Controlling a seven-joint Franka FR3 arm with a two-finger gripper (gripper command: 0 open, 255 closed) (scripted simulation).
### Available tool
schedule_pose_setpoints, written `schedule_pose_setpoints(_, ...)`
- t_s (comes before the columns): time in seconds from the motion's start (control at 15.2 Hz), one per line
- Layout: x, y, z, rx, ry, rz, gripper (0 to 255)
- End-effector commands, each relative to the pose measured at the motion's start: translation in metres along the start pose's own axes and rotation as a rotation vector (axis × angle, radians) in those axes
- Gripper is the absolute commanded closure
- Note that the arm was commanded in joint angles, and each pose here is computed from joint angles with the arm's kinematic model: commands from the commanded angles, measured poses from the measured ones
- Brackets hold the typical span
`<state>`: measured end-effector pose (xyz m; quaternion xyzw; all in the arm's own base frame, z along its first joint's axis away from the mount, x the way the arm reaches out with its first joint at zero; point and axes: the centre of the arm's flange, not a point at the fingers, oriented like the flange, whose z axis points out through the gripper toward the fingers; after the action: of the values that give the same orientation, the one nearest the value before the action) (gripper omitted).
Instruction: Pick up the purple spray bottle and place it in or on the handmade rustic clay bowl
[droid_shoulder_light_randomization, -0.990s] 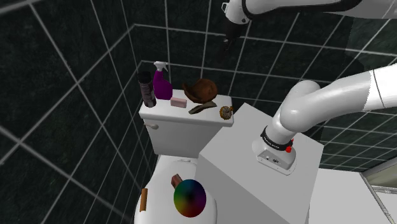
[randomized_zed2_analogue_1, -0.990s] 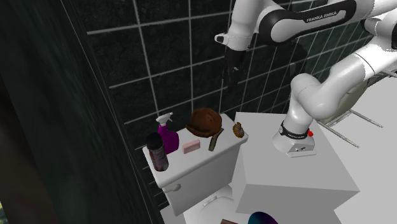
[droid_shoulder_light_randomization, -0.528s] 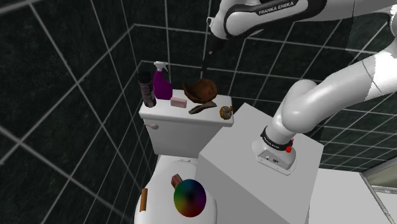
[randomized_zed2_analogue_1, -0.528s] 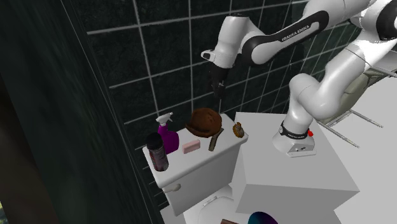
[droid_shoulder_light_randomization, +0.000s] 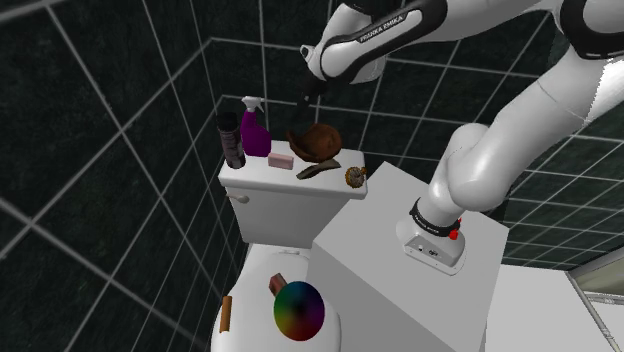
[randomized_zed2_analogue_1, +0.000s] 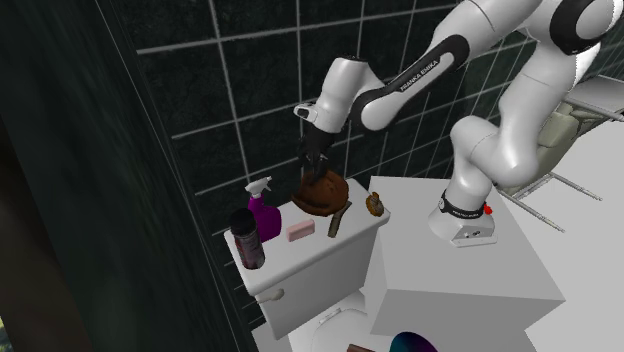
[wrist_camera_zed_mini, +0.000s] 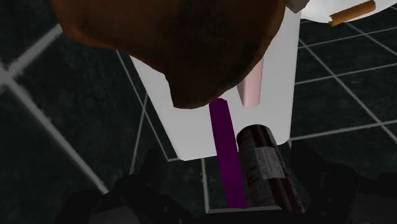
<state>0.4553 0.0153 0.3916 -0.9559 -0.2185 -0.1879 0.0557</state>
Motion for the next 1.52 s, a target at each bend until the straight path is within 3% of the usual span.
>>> schedule_pose_setpoints(0.0, 0.014, -0.002, 0.024, 0.009, 0.037, -0.036, 0)
schedule_pose_setpoints(0.46, 0.056, -0.007, 0.090, 0.050, 0.155, -0.151, 0)
schedule_pose_setpoints(0.99, 0.062, -0.009, 0.130, 0.050, 0.155, -0.151, 0)
schedule_pose_setpoints(1.45, 0.062, -0.009, 0.130, 0.050, 0.155, -0.151, 0)
